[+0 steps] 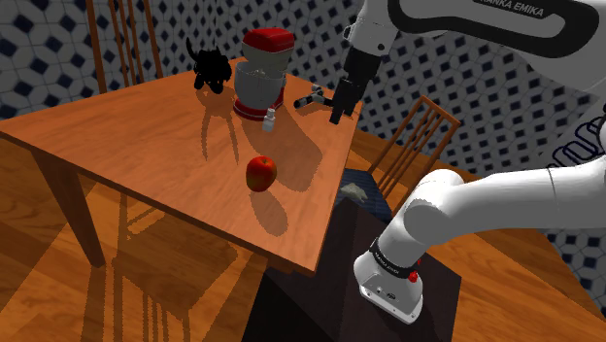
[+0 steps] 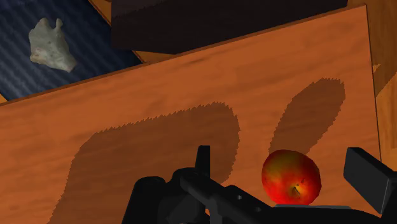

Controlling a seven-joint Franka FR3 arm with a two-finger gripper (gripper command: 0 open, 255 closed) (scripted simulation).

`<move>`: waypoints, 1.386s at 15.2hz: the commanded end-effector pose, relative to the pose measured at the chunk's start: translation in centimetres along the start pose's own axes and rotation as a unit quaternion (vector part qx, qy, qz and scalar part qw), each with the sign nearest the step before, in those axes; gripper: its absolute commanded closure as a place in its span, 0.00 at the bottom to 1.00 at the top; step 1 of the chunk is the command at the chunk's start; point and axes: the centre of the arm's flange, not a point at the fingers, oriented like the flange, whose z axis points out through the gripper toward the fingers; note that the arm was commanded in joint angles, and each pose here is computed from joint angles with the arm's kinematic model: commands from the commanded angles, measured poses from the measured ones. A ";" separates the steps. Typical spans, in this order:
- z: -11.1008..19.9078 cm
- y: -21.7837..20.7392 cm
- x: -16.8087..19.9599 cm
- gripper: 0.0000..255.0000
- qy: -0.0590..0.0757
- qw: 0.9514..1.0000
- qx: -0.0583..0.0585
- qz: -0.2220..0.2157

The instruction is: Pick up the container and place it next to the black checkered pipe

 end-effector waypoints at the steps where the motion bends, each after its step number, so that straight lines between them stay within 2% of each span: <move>1: 0.0 0.0 0.0 0.00 0.000 1.000 0.000 0.000; 21: 8.9 13.7 20.7 0.00 0.000 1.000 -0.002 0.002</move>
